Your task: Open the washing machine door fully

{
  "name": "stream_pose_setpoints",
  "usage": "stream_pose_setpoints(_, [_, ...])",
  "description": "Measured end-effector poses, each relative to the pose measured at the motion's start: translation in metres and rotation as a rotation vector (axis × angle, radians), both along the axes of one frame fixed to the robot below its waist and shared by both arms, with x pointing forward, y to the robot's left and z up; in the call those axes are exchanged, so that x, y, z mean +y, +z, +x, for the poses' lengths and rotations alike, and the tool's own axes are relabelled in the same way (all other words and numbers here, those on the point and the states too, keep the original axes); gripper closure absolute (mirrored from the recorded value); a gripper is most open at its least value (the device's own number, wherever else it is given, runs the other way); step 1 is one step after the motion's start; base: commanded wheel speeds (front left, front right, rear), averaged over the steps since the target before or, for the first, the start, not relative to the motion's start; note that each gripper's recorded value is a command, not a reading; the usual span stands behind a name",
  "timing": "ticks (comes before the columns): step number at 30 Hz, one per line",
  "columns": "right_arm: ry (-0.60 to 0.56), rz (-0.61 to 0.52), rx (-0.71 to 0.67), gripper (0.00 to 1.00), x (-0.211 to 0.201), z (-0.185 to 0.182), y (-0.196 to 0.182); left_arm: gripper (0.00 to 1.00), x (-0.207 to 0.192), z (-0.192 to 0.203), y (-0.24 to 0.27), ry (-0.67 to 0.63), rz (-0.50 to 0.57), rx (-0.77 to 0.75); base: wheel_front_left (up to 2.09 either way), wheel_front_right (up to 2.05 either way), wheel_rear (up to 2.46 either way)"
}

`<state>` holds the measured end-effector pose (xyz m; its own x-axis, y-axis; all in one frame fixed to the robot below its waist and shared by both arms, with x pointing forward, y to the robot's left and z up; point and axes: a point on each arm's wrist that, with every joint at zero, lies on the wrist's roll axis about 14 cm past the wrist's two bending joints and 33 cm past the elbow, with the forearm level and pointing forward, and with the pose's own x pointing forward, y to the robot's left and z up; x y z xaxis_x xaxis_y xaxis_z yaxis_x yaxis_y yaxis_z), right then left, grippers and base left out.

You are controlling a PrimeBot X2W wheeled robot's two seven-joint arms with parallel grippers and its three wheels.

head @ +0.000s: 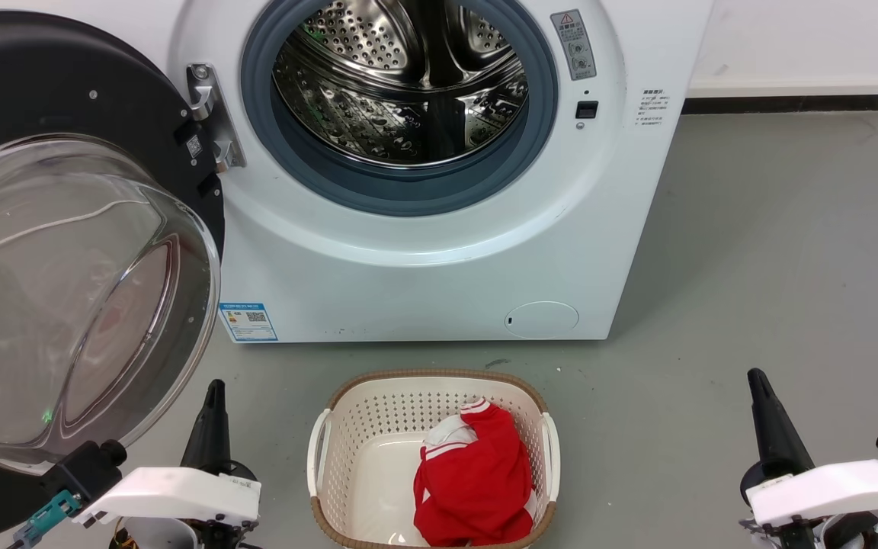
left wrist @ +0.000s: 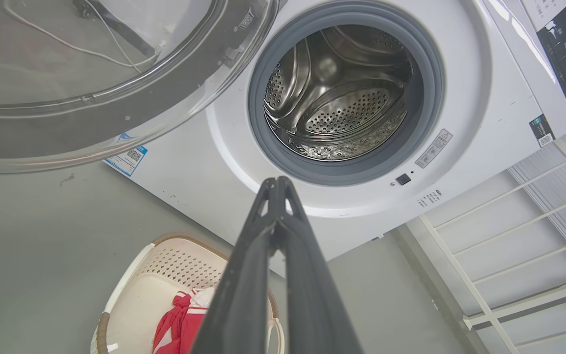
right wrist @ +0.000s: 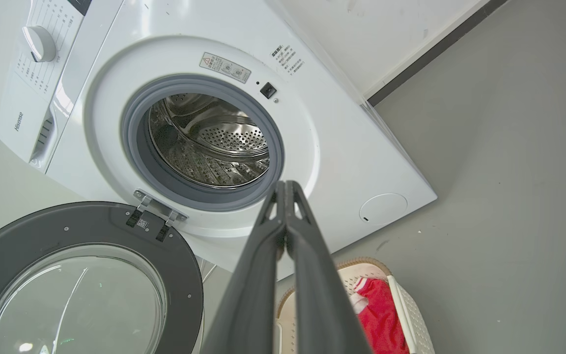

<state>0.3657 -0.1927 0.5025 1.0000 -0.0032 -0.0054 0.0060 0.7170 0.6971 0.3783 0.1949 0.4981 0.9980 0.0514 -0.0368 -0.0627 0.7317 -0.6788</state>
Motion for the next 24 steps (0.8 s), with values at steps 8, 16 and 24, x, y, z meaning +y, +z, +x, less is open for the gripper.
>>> stream_pose_setpoints(8, [-0.004, 0.103, 0.001, 1.0, -0.0013, 0.0042, 0.001, 1.0, 0.0022, 0.0003, -0.0026, 0.005, -0.107, 0.01, 0.0, 0.0, 0.0])
stream_pose_setpoints(16, [-0.007, 0.199, 0.01, 1.0, -0.0027, 0.0058, -0.0006, 1.0, 0.0025, 0.001, -0.0037, 0.004, -0.207, 0.014, 0.0, 0.0, 0.0])
stream_pose_setpoints(24, [-0.01, 0.289, 0.012, 1.0, -0.0038, 0.0083, -0.0006, 1.0, 0.0019, 0.0033, -0.0025, -0.003, -0.301, 0.01, 0.0, 0.0, 0.0])
